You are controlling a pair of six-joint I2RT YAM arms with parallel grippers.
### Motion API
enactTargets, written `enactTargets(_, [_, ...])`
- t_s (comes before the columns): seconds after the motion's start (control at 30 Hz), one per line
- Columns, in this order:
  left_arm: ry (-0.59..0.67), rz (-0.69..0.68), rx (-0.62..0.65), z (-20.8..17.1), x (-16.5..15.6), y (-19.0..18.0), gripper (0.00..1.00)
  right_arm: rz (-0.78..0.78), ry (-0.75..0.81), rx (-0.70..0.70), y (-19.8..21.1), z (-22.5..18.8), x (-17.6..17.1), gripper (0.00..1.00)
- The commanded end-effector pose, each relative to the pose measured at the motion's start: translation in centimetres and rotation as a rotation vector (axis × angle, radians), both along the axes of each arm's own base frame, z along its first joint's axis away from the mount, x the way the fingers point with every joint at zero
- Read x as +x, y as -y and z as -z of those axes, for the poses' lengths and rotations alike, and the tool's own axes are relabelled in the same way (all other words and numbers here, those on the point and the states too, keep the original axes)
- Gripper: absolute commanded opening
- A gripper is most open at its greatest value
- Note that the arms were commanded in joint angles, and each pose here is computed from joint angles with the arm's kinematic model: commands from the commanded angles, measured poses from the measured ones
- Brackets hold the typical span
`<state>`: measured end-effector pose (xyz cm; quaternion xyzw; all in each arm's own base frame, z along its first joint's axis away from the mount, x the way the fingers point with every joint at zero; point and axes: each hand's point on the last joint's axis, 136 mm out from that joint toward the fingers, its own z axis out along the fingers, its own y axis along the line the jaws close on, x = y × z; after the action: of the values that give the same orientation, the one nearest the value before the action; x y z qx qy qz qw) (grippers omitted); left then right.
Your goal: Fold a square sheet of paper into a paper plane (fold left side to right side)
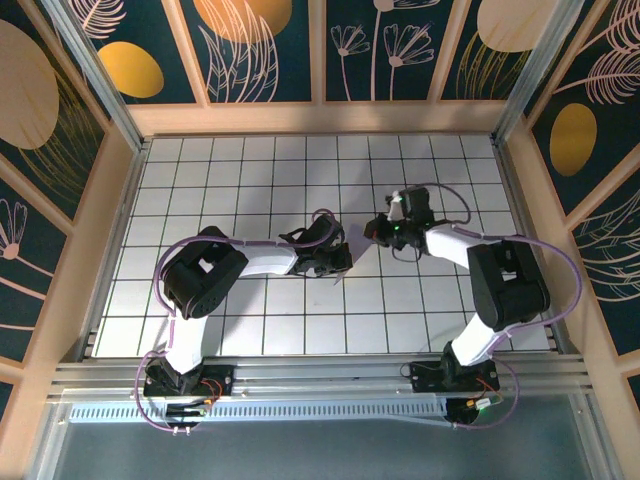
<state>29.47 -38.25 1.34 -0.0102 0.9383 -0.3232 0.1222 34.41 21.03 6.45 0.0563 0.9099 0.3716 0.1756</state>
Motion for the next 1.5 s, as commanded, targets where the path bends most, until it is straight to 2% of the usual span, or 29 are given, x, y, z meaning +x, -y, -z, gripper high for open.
enactTargets(0.0, [-0.135, -0.002, 0.153, 4.4, -3.0, -3.2, 0.0, 0.001, -0.063, 0.041, -1.7, 1.0, -1.3, 0.0])
enactTargets(0.2, [-0.126, -0.002, 0.139, 4.0, -2.9, -3.0, 0.0, 0.006, -0.127, 0.041, -2.3, 3.3, -2.4, 0.0])
enactTargets(0.47, [-0.095, 0.016, 0.047, 1.7, -2.3, -1.3, 0.0, -0.024, -0.242, -0.028, -1.8, 7.1, -4.9, 0.0])
enactTargets(0.7, [-0.002, 0.026, -0.062, -4.2, -0.6, -0.9, 0.06, -0.04, -0.291, -0.152, 0.1, 9.4, -6.6, 0.0])
enactTargets(0.87, [-0.01, 0.074, -0.15, -6.9, -1.9, -0.6, 0.07, -0.056, -0.298, -0.165, 0.3, 10.0, -6.7, 0.0])
enactTargets(0.97, [-0.047, 0.085, -0.22, -7.1, -3.2, -0.6, 0.05, -0.057, -0.292, -0.171, 0.3, 10.0, -6.6, 0.0])
enactTargets(1.1, [-0.114, 0.11, -0.235, -5.3, -5.1, -1.2, 0.02, -0.052, -0.291, -0.179, 0.5, 10.0, -6.6, 0.0])
enactTargets(1.47, [-0.133, 0.139, -0.237, -3.8, -5.4, -0.5, 0.0, -0.049, -0.3, -0.192, 0.7, 10.3, -6.8, 0.0])
